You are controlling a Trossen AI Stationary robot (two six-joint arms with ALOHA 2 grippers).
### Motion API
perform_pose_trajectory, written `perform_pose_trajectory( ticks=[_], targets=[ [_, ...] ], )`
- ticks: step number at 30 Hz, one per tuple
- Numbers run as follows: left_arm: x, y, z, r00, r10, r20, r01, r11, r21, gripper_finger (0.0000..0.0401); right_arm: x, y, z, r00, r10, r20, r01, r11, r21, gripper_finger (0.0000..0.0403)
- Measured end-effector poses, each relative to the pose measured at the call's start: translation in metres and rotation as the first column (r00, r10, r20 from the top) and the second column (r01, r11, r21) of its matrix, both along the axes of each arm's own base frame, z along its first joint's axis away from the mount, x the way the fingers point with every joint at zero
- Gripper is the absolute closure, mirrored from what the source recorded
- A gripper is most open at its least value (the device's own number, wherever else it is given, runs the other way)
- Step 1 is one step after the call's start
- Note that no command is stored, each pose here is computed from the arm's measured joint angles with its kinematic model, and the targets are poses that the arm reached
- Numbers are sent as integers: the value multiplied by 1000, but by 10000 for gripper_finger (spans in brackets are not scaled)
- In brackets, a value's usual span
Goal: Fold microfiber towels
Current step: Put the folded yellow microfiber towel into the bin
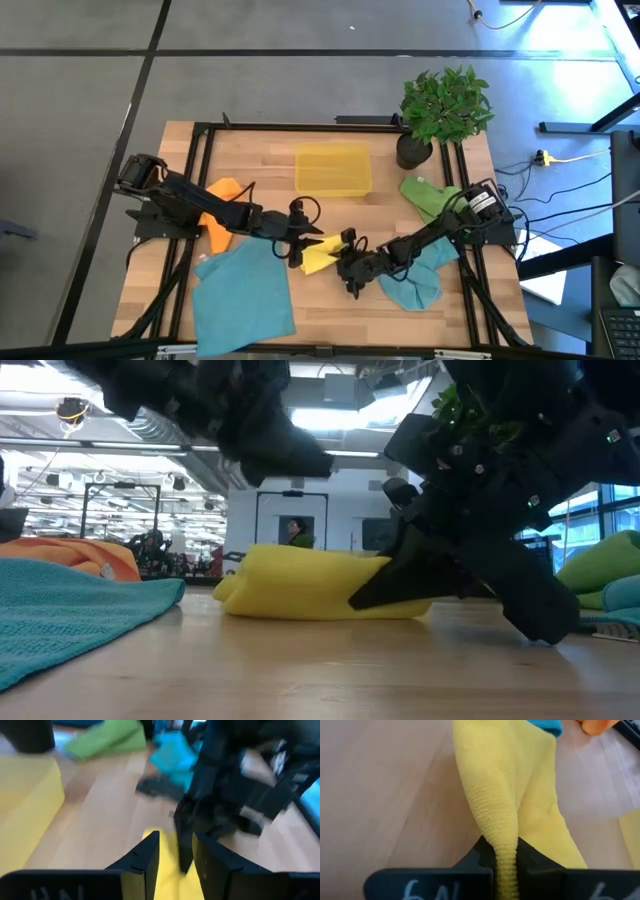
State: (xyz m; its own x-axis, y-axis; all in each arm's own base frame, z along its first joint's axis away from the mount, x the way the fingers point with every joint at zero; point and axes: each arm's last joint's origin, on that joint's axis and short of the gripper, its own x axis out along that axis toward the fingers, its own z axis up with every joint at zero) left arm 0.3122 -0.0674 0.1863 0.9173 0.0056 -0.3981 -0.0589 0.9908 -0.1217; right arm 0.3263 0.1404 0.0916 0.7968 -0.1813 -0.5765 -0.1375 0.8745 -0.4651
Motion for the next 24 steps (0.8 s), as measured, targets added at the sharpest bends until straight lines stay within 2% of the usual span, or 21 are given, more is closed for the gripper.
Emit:
perform_pose_trajectory(
  ticks=[7, 11, 14, 19, 24],
  targets=[
    [-12, -3, 32, 994, -50, 102, 45, 997, 57, 292, 5, -16, 5, 998, -64, 1, 64, 998, -9, 388],
    [-21, -3, 51, 984, -76, 160, 61, 994, 94, 292, 12, -34, 22, 995, -93, 42, 90, 995, 49, 388],
    [-27, -5, 62, 974, -95, 205, 69, 989, 128, 292, 13, -51, 38, 991, -119, 55, 117, 992, 36, 388],
    [-40, -12, 62, 968, -70, 243, 19, 978, 206, 292, 12, -91, 76, 976, -192, 102, 193, 981, 4, 388],
    [-52, -11, 51, 939, -74, 337, 8, 981, 192, 292, 5, -137, 111, 950, -262, 169, 275, 960, -59, 388]
  ],
)
